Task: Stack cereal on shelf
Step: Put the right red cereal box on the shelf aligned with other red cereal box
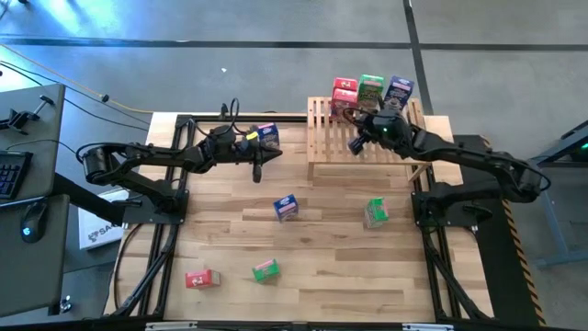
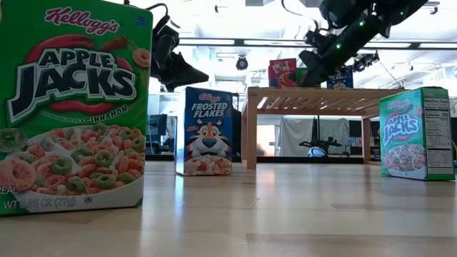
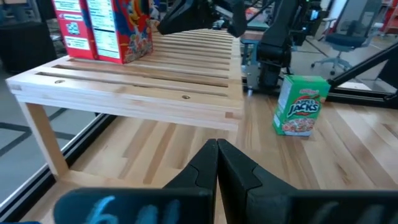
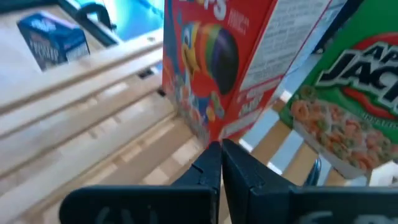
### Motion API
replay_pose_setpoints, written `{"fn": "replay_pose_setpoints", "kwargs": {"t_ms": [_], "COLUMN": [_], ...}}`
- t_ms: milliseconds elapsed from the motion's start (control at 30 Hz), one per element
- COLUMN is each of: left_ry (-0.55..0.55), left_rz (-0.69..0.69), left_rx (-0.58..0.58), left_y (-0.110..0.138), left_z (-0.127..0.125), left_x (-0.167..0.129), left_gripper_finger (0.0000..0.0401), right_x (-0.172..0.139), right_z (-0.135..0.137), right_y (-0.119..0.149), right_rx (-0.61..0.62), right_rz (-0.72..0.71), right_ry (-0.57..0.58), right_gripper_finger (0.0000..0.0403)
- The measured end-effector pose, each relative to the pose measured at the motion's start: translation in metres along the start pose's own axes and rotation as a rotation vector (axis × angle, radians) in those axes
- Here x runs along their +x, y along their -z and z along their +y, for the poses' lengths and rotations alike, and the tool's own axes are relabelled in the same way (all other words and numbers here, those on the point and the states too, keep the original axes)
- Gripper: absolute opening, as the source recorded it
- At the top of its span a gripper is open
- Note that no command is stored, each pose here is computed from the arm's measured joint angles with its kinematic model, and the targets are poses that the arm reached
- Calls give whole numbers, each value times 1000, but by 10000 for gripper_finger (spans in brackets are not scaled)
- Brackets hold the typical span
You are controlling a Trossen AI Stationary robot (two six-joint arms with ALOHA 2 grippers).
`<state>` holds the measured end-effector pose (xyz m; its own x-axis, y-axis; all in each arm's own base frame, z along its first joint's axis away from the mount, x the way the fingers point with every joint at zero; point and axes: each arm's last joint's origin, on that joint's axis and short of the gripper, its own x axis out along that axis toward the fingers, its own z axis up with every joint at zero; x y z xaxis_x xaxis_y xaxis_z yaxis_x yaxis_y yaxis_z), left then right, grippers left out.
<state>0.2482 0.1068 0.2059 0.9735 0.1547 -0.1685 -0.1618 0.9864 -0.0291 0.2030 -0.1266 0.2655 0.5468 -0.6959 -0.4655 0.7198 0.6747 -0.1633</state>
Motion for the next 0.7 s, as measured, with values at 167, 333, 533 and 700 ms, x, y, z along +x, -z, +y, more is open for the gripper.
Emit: {"fn": "replay_pose_setpoints", "kwargs": {"t_ms": [167, 333, 533, 700], "left_ry": [-23, -24, -26, -28], "left_rz": [0, -17, -35, -31], "left_rx": [0, -4, 1, -7], "left_y": [0, -6, -12, -12], "left_z": [1, 2, 3, 3], "left_x": [0, 2, 3, 3], "left_gripper_finger": [0, 0, 0, 0], "right_x": [1, 7, 20, 25], "right_z": [0, -6, -10, -11], "right_y": [-3, -2, -5, -6], "right_rx": [9, 23, 36, 38], "right_rz": [-39, -31, -74, -88], "right_ry": [2, 6, -4, -8], "right_gripper_finger": [0, 0, 0, 0]}}
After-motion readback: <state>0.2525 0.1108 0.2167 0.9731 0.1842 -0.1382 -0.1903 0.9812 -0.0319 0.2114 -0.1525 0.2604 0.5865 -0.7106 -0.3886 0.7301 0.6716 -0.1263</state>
